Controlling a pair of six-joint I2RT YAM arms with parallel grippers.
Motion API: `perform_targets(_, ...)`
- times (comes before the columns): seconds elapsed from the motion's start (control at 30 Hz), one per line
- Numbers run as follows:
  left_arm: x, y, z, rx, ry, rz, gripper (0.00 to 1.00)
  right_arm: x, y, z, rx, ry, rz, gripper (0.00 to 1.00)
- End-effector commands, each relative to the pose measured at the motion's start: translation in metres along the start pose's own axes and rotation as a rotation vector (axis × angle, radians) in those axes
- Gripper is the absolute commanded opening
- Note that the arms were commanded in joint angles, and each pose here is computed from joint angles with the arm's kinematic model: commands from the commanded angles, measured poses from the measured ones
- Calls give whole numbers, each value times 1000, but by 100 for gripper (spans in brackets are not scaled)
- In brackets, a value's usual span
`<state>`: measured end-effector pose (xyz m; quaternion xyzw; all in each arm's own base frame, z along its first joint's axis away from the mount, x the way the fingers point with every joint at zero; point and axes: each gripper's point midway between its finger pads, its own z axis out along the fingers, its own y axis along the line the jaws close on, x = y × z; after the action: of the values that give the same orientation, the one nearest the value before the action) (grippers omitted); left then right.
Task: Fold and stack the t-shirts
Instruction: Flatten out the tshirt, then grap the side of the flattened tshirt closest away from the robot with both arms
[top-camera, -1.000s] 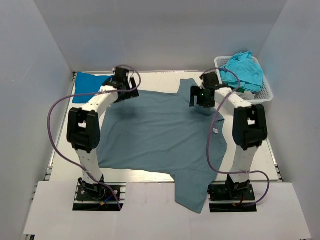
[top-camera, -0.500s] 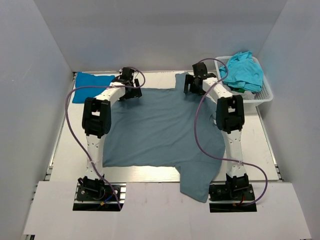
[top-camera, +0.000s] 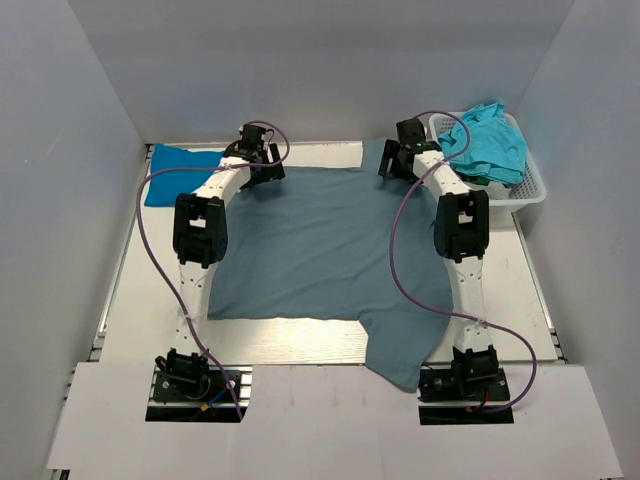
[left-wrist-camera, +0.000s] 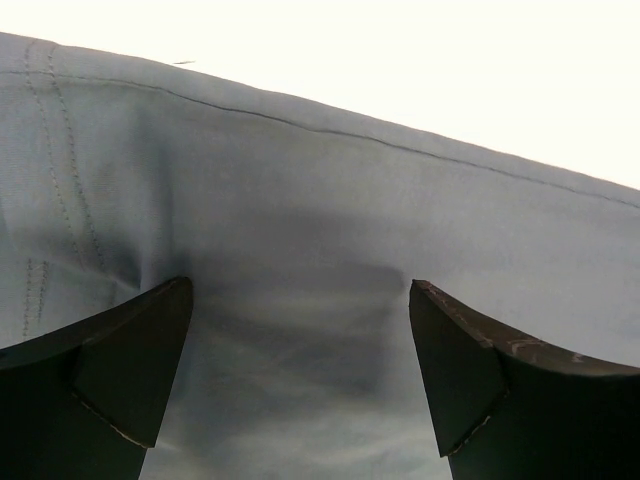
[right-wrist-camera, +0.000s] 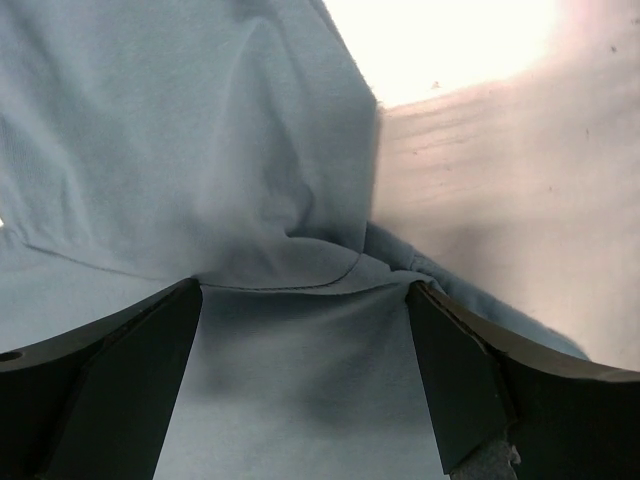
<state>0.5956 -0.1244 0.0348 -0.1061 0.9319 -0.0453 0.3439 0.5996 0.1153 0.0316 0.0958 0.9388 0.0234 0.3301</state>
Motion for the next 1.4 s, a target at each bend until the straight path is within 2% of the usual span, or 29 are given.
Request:
perform_targets(0.0, -20, -11, -14, 66, -25, 5, 99, -28, 4, -10, -34, -80, -88, 90)
perform_targets(0.13, -64, -23, -56, 110, -138, 12, 99, -67, 24, -58, -105, -195, -187, 90)
perform_targets(0.23, -83, -24, -89, 115, -180, 6, 99, -88, 37, -116, -135, -263, -230, 90)
perform_targets(0.27, -86, -28, -113, 117, -190, 12, 99, -85, 40, -125, -144, -260, -235, 90)
perform_targets(0.3, -88, -24, -125, 106, -194, 10, 99, -60, 37, -119, -131, -198, -231, 90)
perform_targets(0.33, -75, -19, -131, 71, -171, 4, 99, -77, 28, -157, -95, -262, -199, 90)
perform_targets(0.37, -66, -11, -142, 46, -144, -9, 99, -72, 29, -166, -97, -258, -183, 90)
perform_targets(0.4, -73, -6, -176, 37, -177, -38, 99, -27, 15, -150, -66, -145, -152, 90)
perform_targets(0.43, -43, 9, -176, -6, -110, -54, 99, -31, 10, -173, -69, -172, -129, 90)
perform_targets(0.47, -29, 16, -186, -27, -88, -112, 99, -29, 9, -195, -82, -187, -83, 90)
perform_targets(0.5, -16, 26, -196, -56, -76, -137, 99, 11, -9, -197, -49, -93, -80, 90)
perform_targets(0.53, 10, 45, -216, -75, -54, -169, 99, 28, -12, -201, -49, -50, -74, 90)
perform_targets(0.57, 26, 51, -225, -82, -42, -211, 99, 27, -13, -230, -76, -81, -42, 90)
perform_targets(0.6, 37, 59, -233, -93, -50, -234, 99, 78, -31, -220, -32, 52, -58, 90)
perform_targets(0.63, 72, 75, -232, -139, 0, -252, 99, 94, -25, -227, -75, 90, -73, 90)
perform_targets(0.67, 75, 78, -254, -120, -34, -309, 99, 112, -32, -247, -93, 105, -85, 90)
perform_targets(0.7, 109, 91, -253, -158, 25, -323, 99, 146, -33, -249, -116, 192, -104, 90)
perform_targets(0.77, 129, 99, -268, -167, 31, -386, 99, 178, -31, -276, -172, 220, -198, 90)
perform_targets(0.8, 158, 111, -270, -216, 97, -396, 99, 200, -33, -279, -192, 269, -223, 90)
perform_targets(0.9, 204, 135, -288, -340, 187, -473, 99, 260, -13, -317, -315, 365, -387, 90)
perform_targets(1.0, 235, 154, -297, -423, 231, -511, 99, 302, 0, -336, -360, 435, -453, 90)
perform_targets(1.03, 240, 157, -301, -430, 232, -528, 99, 328, 5, -351, -358, 483, -532, 90)
perform_targets(1.17, 262, 162, -298, -462, 272, -559, 99, 360, -4, -365, -210, 515, -637, 90)
perform_targets(1.37, 270, 172, -295, -496, 260, -592, 99, 404, -38, -372, -155, 564, -571, 90)
